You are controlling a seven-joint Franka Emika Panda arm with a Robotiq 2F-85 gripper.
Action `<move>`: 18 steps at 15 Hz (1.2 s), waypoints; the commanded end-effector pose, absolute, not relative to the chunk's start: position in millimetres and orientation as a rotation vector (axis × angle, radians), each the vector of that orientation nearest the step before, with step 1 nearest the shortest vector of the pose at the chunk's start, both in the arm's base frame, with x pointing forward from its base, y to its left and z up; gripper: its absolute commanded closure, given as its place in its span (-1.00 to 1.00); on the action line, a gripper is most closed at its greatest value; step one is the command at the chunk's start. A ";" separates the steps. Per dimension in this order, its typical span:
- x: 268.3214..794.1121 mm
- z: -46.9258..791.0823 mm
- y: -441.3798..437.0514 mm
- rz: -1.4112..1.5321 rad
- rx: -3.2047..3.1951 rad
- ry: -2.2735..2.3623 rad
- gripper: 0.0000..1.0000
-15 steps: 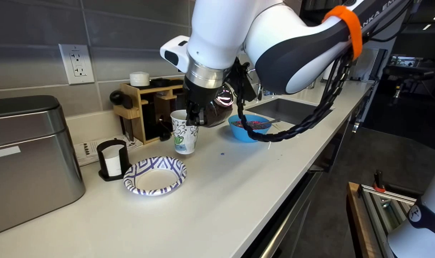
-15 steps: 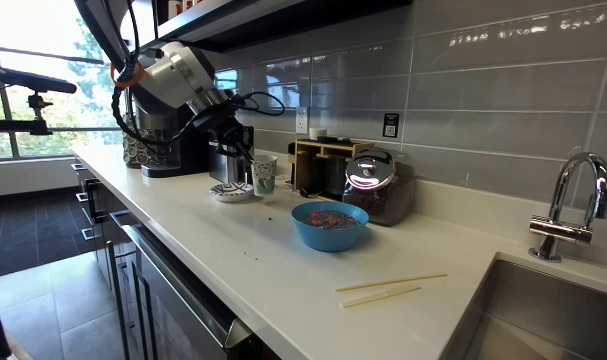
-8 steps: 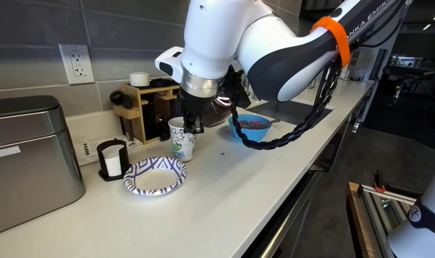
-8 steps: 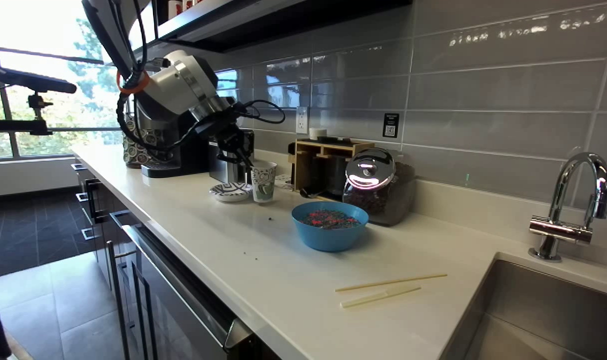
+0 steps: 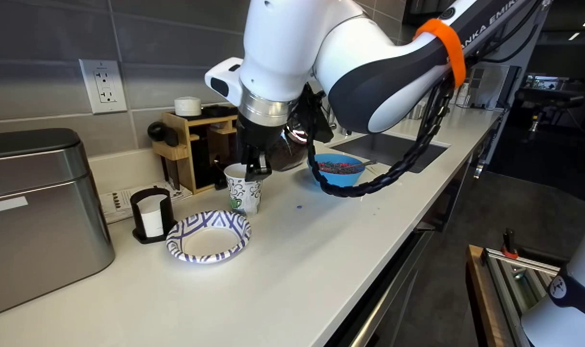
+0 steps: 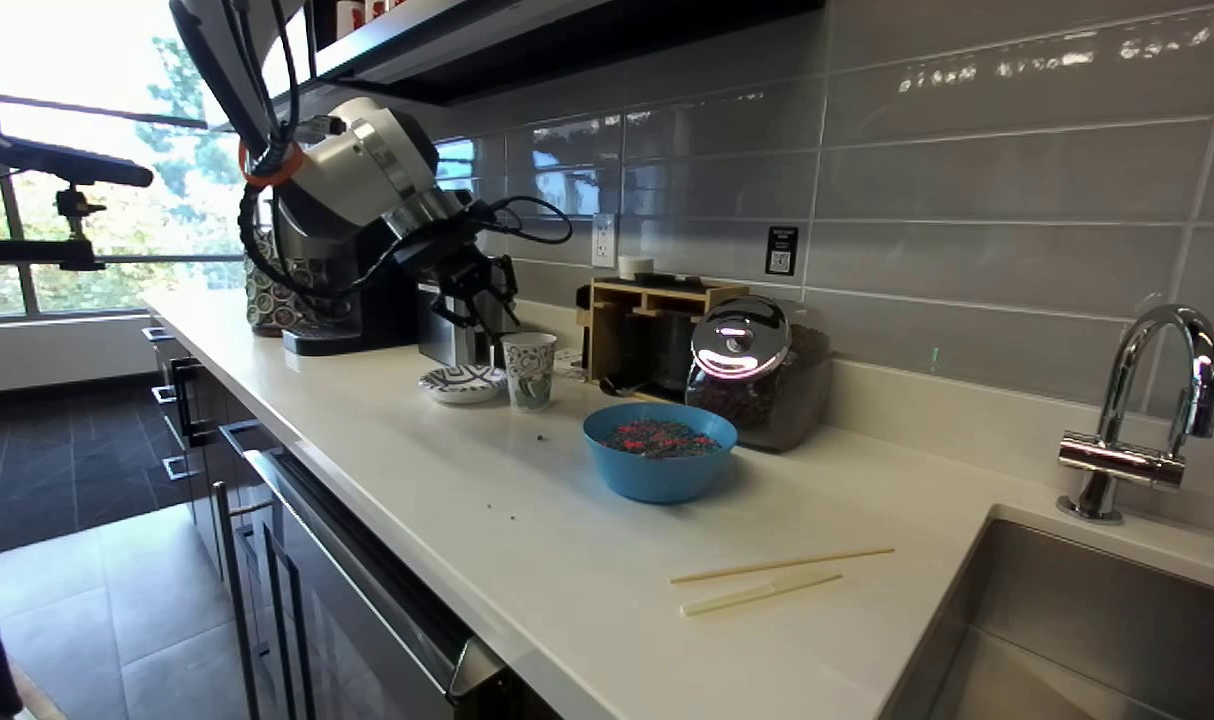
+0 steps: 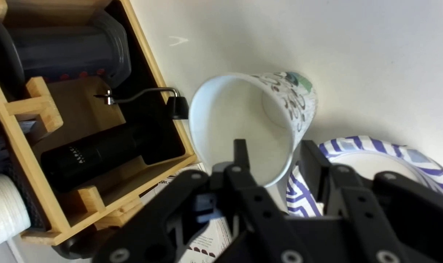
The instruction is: Place the cup vertically upright
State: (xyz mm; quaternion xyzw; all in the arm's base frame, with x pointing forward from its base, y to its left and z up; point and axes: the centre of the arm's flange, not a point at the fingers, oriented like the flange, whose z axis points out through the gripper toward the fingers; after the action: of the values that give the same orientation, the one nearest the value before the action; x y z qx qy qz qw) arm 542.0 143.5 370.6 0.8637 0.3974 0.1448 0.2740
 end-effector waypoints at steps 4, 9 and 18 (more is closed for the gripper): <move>503.8 427.6 126.5 0.528 2.512 0.808 -0.91; 450.5 425.9 110.3 0.538 2.765 0.531 -1.00; 411.6 449.6 103.2 0.574 2.874 0.322 -1.00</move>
State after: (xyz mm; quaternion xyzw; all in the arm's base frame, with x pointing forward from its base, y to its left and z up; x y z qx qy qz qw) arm 411.7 103.3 449.5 0.9702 0.1088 0.1938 0.0962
